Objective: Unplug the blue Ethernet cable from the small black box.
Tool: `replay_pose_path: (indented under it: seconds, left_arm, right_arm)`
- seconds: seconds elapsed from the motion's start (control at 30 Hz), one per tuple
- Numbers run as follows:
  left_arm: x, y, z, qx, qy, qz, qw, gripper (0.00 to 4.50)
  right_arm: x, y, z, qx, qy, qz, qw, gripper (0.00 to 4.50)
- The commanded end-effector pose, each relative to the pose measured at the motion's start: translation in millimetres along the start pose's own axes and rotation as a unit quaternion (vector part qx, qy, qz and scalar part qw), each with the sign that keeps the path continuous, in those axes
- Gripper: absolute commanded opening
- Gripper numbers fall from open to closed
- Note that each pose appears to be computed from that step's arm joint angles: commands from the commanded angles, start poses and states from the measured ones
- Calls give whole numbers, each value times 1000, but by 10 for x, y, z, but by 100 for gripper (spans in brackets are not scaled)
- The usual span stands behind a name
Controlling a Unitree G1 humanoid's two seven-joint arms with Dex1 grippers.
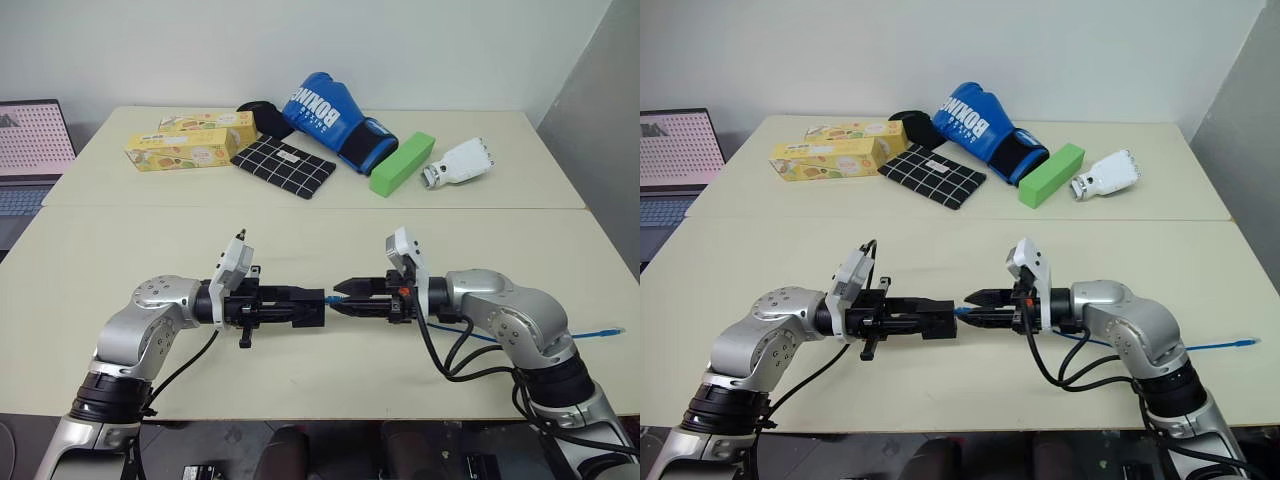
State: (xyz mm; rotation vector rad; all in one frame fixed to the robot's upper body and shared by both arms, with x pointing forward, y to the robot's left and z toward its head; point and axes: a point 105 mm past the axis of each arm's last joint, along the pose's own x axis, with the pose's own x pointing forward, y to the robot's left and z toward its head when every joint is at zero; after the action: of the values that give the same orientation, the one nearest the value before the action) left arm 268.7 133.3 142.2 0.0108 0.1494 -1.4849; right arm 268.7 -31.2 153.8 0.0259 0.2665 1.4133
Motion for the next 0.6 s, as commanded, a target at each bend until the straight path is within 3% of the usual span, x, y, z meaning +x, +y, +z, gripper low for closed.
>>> replay_pose_path:
  seconds: [0.03, 0.6]
  left_arm:
    - [-2, 9, 125, 18, -15, -4, 1000, 79]
    - [17, 5, 110, 17, -13, -5, 1000, 79]
  right_arm:
    - [37, 105, 76, -22, -9, 19, 1000, 175]
    - [45, 91, 90, -6, -16, 24, 1000, 175]
